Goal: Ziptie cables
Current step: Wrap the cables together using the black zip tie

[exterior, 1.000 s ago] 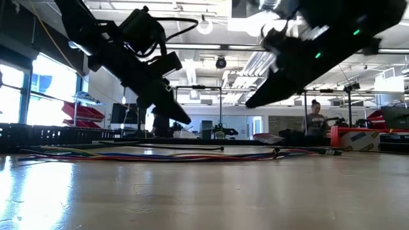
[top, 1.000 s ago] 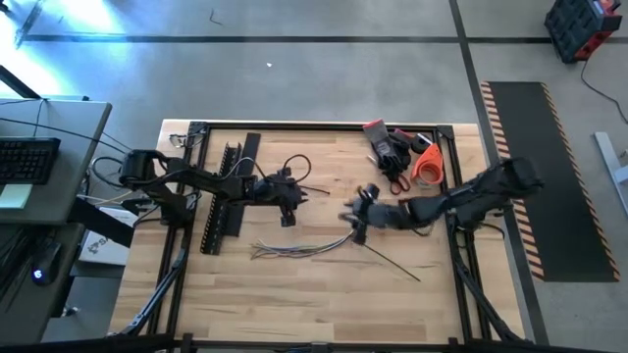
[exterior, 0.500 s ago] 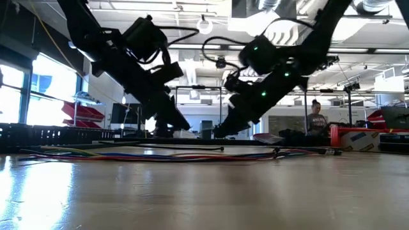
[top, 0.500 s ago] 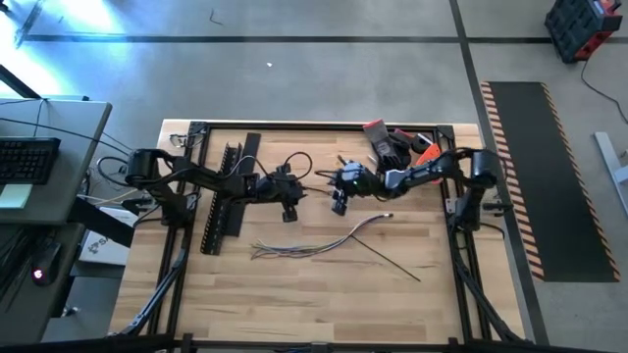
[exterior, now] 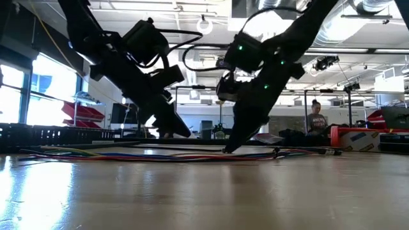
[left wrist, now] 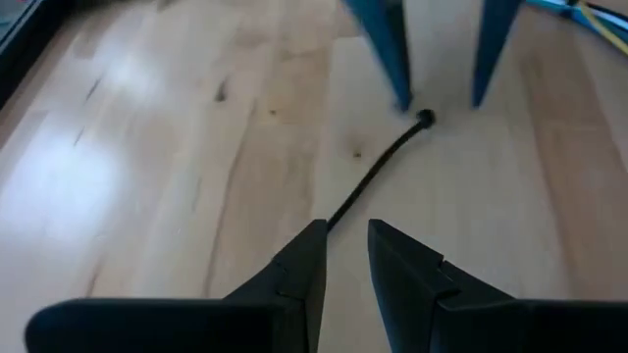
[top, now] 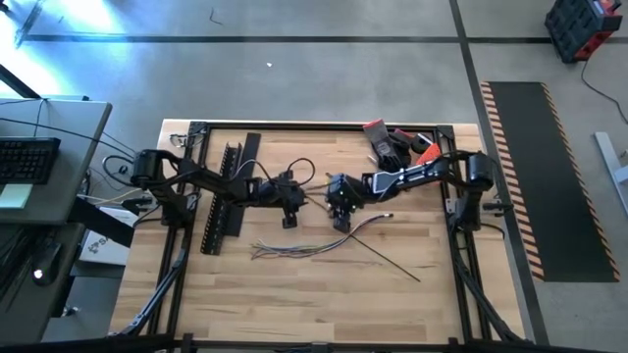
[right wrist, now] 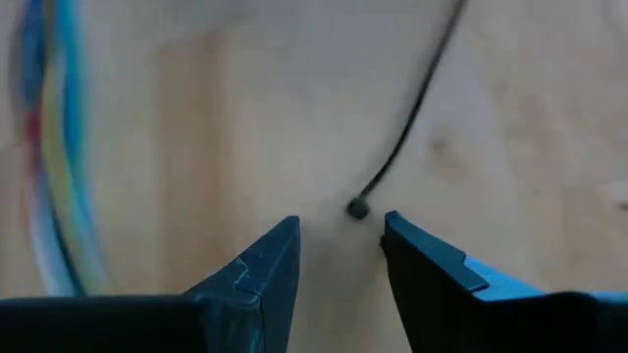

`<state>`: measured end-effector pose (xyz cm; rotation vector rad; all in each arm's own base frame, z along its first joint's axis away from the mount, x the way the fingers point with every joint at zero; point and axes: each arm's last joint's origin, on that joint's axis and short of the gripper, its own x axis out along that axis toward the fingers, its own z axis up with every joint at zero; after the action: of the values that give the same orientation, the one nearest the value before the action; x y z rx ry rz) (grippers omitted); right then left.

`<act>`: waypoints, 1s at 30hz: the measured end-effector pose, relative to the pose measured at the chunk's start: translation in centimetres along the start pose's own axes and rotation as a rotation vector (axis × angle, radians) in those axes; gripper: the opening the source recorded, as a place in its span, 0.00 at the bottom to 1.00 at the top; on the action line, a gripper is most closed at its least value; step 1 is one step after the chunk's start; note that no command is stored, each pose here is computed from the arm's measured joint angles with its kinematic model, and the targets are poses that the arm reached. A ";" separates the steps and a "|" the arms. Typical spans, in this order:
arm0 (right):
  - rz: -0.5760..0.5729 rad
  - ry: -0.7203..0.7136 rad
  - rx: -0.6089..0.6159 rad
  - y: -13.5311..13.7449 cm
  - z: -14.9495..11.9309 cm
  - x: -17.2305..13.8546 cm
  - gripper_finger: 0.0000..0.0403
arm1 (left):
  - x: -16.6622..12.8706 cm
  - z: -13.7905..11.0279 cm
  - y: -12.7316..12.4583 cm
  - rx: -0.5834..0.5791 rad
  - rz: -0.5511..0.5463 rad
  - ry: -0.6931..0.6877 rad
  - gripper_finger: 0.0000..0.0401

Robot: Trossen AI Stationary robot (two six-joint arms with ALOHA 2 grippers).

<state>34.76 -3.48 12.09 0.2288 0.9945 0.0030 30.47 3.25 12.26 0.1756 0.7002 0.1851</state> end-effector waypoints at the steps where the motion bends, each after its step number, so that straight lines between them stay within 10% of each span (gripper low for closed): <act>1: 0.013 -0.003 -0.028 0.5 0.1 -0.3 0.33 | 0.0 0.0 -0.2 0.004 -0.005 0.000 0.16; 5: 0.020 -0.028 -0.239 2.2 0.4 -1.1 0.33 | -0.1 0.1 -0.6 0.019 -0.015 -0.004 0.16; 14: -0.343 0.015 -0.739 3.1 0.4 -1.0 0.33 | -0.1 0.1 -0.8 0.034 -0.025 -0.008 0.16; 30: -0.030 -0.011 -0.294 -0.1 0.0 0.5 0.31 | 1.4 -0.6 -1.5 0.043 -0.095 -0.034 0.16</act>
<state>35.04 -3.48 11.70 -0.0551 0.9732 0.1193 31.30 2.19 10.57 0.1858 0.6775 0.0759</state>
